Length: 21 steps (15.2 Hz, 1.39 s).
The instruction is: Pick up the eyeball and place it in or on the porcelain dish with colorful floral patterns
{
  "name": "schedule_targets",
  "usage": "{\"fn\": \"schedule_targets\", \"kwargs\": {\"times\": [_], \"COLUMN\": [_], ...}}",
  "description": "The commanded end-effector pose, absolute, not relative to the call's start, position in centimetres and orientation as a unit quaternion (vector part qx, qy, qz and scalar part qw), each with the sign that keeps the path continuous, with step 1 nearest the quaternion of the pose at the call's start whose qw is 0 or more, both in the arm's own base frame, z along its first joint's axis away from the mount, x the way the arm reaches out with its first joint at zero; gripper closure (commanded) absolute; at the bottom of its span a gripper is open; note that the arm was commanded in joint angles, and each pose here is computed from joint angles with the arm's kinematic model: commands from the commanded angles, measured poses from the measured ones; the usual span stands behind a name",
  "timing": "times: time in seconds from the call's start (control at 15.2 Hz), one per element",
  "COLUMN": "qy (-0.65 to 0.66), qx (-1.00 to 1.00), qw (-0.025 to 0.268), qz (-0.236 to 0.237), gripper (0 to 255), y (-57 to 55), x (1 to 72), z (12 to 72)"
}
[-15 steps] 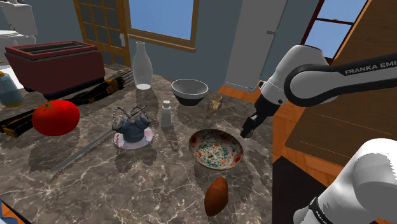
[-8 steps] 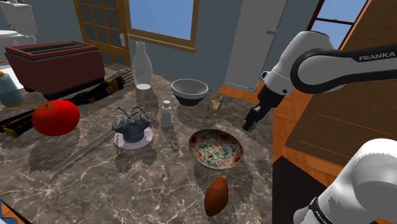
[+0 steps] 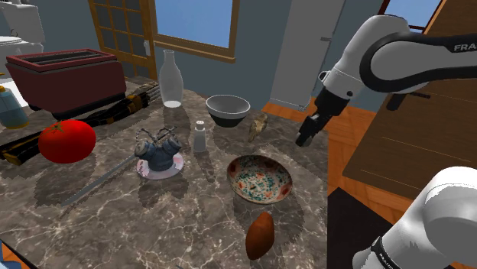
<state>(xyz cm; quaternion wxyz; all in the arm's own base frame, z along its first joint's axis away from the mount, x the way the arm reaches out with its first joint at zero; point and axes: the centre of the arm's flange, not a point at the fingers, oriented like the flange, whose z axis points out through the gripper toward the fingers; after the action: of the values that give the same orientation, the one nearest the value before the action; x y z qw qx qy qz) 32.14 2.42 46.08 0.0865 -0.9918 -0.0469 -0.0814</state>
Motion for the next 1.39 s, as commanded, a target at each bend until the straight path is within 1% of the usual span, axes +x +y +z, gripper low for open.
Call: {"fn": "schedule_targets", "kwargs": {"times": [0.0, 0.79, 1.32], "qy": [-0.047, -0.047, -0.047], "qx": [-0.992, -0.992, -0.992], "qw": [0.086, 0.086, 0.086], "qz": [-0.081, -0.081, -0.081], "gripper": [255, 255, 255], "y": [2.4, 18.4, 18.4], "x": [32.1, 33.5, 33.5], "z": [47.0, 46.9, 42.7]}}
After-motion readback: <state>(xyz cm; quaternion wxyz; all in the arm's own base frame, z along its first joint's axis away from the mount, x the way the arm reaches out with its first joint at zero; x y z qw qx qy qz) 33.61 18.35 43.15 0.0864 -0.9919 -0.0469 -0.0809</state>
